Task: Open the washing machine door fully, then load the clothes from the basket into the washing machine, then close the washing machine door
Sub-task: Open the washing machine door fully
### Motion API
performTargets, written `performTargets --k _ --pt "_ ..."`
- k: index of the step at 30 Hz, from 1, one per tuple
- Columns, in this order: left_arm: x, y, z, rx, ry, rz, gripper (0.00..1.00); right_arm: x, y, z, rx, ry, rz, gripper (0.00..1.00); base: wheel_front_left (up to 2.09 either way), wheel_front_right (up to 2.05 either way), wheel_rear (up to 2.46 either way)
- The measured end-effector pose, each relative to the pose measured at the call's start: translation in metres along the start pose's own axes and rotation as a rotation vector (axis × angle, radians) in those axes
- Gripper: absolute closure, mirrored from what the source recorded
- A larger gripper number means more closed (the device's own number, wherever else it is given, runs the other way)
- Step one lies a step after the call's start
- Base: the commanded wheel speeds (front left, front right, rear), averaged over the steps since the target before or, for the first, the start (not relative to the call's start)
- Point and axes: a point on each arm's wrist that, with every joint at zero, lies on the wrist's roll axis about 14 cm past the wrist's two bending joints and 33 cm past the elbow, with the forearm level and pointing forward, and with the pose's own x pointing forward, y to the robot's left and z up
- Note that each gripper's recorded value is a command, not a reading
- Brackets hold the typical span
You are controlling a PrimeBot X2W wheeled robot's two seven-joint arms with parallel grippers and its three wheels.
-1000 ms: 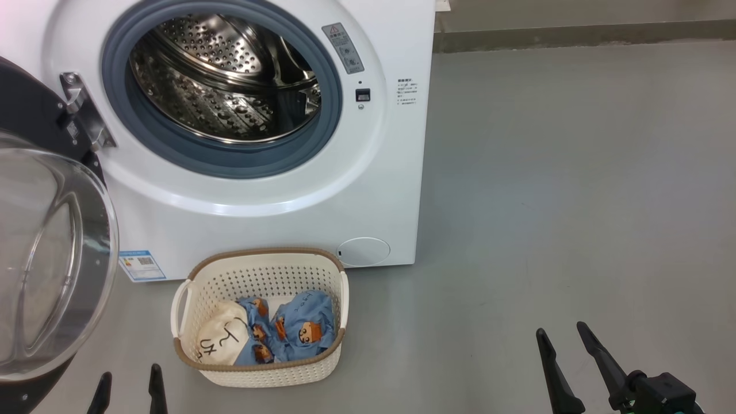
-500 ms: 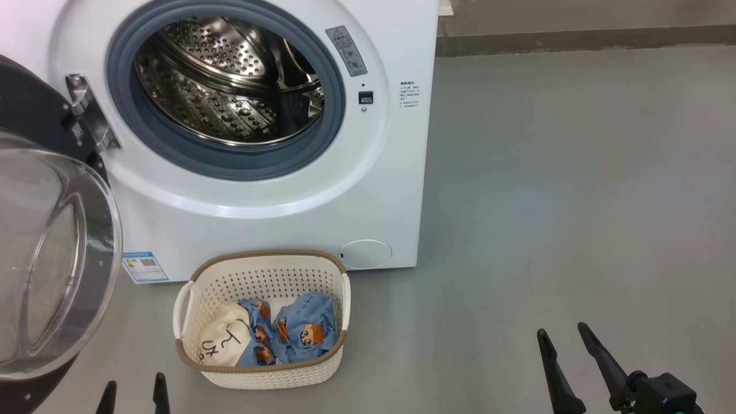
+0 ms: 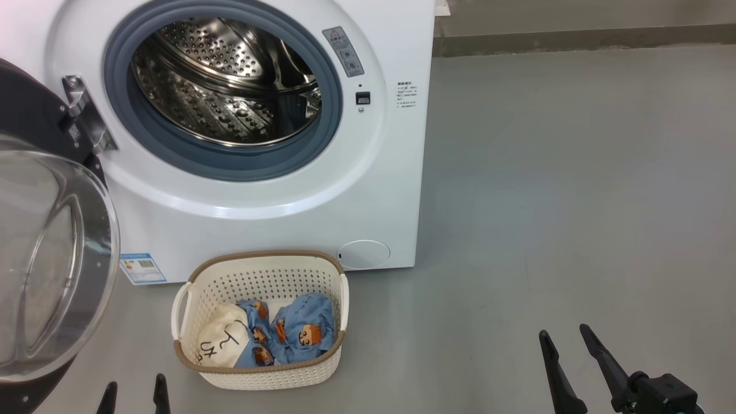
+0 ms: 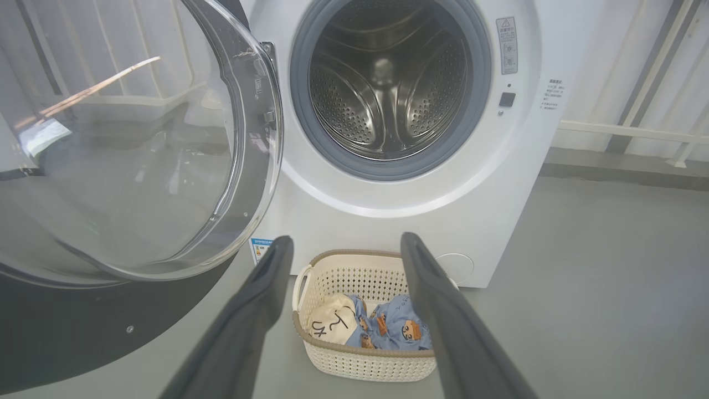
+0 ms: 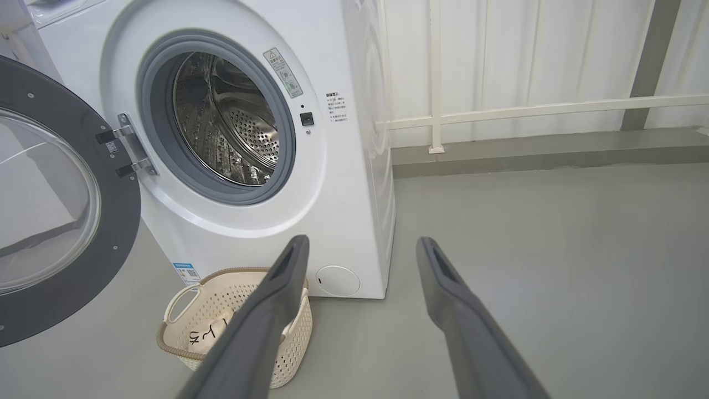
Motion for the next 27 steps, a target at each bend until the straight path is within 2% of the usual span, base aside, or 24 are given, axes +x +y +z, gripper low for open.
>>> performTargets --k 27 --pt "-0.0011 0.0027 -0.0045 0.008 0.016 0.009 0.0 0.0025 0.0011 -0.0052 0.004 0.016 0.004 0.0 0.0 0.0 0.0"
